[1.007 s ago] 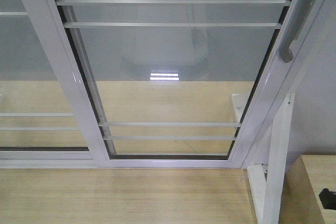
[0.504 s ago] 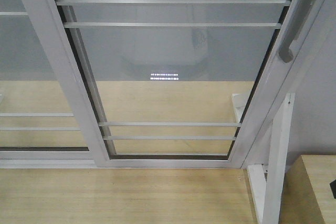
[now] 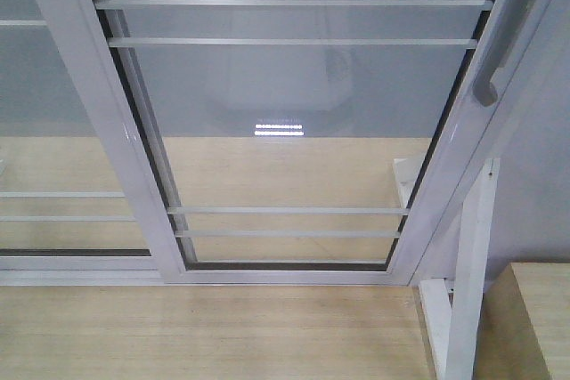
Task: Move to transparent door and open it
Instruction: 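Approach the door and stop facing its vertical silver handle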
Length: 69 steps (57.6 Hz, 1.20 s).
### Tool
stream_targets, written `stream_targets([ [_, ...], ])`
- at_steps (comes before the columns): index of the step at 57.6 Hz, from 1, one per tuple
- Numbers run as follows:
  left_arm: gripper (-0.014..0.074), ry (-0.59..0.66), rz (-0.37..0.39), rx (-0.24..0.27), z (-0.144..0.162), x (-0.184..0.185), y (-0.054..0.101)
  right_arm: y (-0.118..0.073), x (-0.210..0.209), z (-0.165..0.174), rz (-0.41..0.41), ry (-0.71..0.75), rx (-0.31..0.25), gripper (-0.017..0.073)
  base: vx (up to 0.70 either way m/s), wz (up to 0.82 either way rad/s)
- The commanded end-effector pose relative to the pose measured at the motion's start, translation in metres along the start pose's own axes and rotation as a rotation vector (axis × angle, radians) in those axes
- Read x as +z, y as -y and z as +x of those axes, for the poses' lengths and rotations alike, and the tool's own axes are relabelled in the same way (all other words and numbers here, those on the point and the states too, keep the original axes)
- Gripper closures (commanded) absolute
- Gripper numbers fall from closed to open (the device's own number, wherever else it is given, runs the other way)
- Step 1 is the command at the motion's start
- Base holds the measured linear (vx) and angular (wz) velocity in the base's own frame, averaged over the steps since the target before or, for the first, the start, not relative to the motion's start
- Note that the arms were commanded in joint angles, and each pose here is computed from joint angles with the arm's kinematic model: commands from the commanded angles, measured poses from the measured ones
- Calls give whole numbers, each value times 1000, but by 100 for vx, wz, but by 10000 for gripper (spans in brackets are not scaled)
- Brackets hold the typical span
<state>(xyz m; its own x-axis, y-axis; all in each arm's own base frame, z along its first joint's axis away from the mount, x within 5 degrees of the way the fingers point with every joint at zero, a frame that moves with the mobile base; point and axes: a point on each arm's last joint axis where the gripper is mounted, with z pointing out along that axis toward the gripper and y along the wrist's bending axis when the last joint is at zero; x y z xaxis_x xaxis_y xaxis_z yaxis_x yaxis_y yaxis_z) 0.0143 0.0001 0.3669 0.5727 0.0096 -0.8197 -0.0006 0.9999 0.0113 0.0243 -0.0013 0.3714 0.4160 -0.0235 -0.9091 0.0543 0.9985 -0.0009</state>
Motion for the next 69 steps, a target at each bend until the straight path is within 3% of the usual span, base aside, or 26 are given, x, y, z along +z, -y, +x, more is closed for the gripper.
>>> stream_targets([
  [1, 597, 90, -3, 14, -49, 28, -1, 0, 21, -50, 6, 128, -30, 564, 0, 0],
  [5, 596, 89, -3, 31, -64, 48, -1, 0, 36, -72, 7, 151, -45, 564, 0, 0],
  [11, 596, 34, -1, 48, -65, 81, -1, 0, 64, -78, 7, 117, -53, 564, 0, 0],
  [16, 596, -30, 1, 47, -51, 102, -1, 0, 90, -62, 5, 31, -49, 564, 0, 0],
  [25, 596, -231, 8, 32, -11, 129, 0, 0, 121, -20, 1, -226, 23, 564, 0, 0],
  [31, 596, -394, 15, 32, 14, 137, 1, 0, 135, 4, -1, -371, 26, 560, 0, 0],
  [41, 585, -594, 19, 13, 41, 139, 1, 0, 149, 26, -1, -470, 26, 532, 0, 0],
  [45, 566, -614, 10, -18, 42, 138, 2, 0, 151, 30, -1, -484, 26, 496, 0, 0],
  [57, 442, -651, 12, -15, 46, 136, 2, 0, 152, 31, 3, -489, 43, 314, 0, 0],
  [69, 279, -834, 16, -15, 66, 133, 2, -1, 150, 37, 13, -552, 85, 179, 0, 0],
])
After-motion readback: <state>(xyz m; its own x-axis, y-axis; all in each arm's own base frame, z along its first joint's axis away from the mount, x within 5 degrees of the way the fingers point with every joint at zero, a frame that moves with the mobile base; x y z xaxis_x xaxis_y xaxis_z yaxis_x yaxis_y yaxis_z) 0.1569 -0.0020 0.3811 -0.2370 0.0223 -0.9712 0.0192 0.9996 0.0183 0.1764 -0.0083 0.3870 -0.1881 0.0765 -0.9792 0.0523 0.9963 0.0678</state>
